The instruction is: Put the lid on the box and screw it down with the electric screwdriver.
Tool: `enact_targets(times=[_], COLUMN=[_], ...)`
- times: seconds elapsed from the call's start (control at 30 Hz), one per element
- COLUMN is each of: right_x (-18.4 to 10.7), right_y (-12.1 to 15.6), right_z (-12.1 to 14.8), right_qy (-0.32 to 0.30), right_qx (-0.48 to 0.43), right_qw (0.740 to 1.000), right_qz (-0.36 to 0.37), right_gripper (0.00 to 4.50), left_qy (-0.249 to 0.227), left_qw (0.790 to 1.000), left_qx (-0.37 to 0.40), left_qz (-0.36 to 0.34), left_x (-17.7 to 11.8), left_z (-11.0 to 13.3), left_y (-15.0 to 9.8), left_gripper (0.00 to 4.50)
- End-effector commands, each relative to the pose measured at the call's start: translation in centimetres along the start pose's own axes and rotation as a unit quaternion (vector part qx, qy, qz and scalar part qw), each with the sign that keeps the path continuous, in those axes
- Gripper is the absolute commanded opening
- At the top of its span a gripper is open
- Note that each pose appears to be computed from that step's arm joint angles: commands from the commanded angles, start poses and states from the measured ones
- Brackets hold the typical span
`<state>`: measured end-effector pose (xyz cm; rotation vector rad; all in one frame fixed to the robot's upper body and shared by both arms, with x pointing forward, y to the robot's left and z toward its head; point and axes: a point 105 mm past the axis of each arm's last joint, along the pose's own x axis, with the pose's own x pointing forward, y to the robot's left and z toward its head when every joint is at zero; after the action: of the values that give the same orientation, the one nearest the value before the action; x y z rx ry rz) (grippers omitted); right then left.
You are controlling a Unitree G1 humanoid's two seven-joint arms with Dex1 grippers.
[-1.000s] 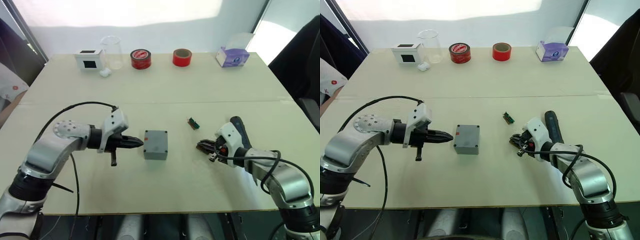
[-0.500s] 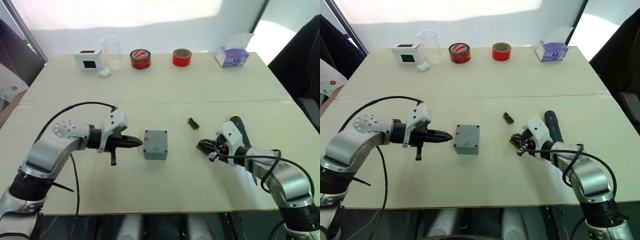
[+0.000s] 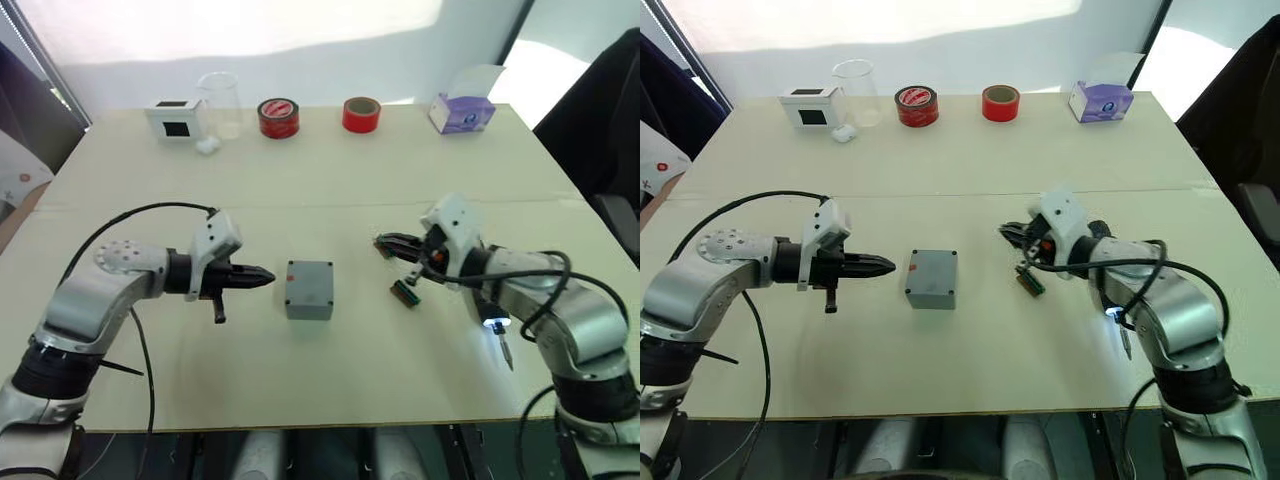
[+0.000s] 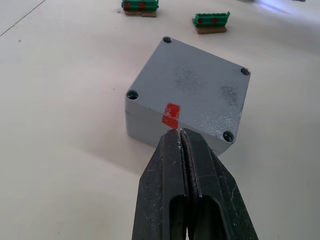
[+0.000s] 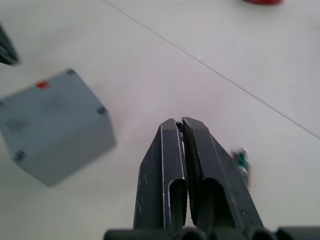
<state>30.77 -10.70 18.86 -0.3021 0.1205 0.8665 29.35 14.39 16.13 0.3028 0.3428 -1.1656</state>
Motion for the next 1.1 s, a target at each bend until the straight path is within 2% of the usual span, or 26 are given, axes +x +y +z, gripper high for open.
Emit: enact_targets(times=[0.03, 0.2, 0.43, 1.1], right_x=[1.3, 3.2, 3.6, 4.2], right_y=[1.6, 3.0, 4.3, 2.9], right_z=[1.6, 1.0, -0.5, -1.6], right_qy=[-0.028, -0.026, -0.006, 0.002], right_qx=[-0.015, -0.013, -0.008, -0.006], right_qw=[0.999, 0.997, 0.995, 0.998], right_qz=[0.040, 0.078, 0.101, 0.064], right_gripper=[0.08, 0.08, 0.08, 0.08], left_qy=[-0.007, -0.006, -0.006, -0.011], left_qw=[1.000, 1.000, 1.000, 1.000], left_qx=[0.014, 0.012, 0.011, 0.017], left_qz=[0.017, 0.022, 0.019, 0.005], left_x=[-1.1, -1.1, -0.7, 0.3], left_z=[0.9, 0.8, 0.8, 1.0], left_y=[-0.1, -0.5, -1.1, -1.3], left_gripper=[0.00, 0.00, 0.00, 0.00])
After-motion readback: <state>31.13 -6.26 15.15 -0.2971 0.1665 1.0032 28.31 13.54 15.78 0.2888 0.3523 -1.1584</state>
